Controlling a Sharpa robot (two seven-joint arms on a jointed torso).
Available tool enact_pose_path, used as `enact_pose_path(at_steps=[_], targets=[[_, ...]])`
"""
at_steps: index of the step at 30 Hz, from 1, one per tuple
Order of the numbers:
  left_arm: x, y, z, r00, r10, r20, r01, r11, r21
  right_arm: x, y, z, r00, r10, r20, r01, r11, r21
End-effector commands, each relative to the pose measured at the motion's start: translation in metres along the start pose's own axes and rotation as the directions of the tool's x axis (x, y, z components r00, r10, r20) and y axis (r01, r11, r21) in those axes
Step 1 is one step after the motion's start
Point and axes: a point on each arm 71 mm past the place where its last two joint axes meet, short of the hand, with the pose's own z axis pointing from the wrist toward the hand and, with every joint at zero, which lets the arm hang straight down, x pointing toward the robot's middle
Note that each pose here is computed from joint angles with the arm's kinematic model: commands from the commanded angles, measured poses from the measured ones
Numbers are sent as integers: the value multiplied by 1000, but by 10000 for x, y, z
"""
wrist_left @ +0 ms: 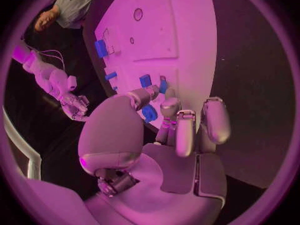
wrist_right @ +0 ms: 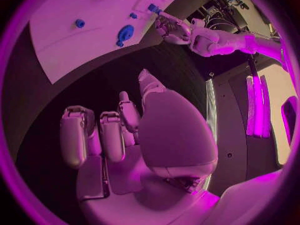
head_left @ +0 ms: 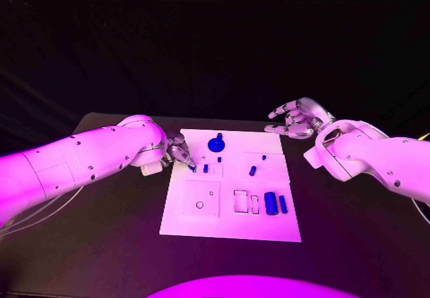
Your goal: Assemble the parts on the task board
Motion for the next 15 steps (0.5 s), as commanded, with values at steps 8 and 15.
enact_pose_path(at_steps=[8, 15], targets=[[48, 0, 28, 1000, 8, -19, -8, 1000, -6, 7, 5, -2, 1000, -1, -4, 1, 1000, -4], [65, 0, 32, 999, 12, -30, -13, 1000, -8, 6, 3, -2, 1000, -1, -4, 1, 1000, -3]])
